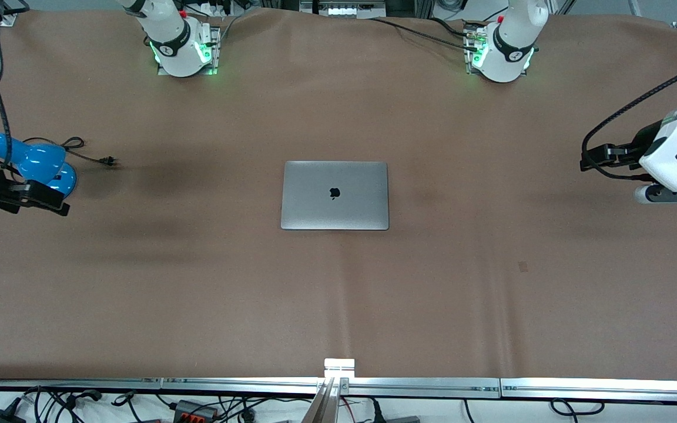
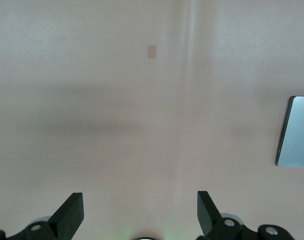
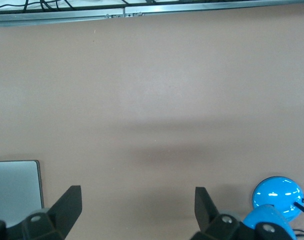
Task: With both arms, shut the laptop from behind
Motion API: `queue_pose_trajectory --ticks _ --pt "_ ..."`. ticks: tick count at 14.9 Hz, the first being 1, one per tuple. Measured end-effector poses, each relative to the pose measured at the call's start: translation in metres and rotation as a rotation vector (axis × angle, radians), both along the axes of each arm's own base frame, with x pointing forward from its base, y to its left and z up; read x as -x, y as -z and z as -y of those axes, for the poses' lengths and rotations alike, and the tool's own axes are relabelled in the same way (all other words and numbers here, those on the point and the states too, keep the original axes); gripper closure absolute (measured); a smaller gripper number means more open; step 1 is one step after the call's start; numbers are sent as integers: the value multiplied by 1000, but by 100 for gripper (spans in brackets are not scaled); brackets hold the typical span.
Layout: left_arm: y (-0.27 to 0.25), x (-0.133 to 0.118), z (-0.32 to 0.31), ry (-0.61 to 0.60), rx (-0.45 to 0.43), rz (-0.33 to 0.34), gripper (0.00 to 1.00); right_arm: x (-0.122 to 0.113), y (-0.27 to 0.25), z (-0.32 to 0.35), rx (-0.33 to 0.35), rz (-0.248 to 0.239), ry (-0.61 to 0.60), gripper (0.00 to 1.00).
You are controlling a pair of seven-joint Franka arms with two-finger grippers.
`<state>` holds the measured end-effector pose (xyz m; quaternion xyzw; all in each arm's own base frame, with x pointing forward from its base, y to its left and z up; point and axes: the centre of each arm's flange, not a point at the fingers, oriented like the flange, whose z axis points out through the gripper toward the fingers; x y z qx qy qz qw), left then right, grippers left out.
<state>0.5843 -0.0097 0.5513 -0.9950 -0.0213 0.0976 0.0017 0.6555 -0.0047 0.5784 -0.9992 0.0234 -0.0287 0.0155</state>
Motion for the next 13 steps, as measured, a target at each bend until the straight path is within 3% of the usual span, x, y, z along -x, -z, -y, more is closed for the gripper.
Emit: queue_pose_trajectory --ticks 6,13 --pt "-5 10 1 -10 1 7 0 19 1 2 26 -9 -42 0" --pt "-5 10 -2 -37 19 5 0 81 8 4 38 -36 -47 0"
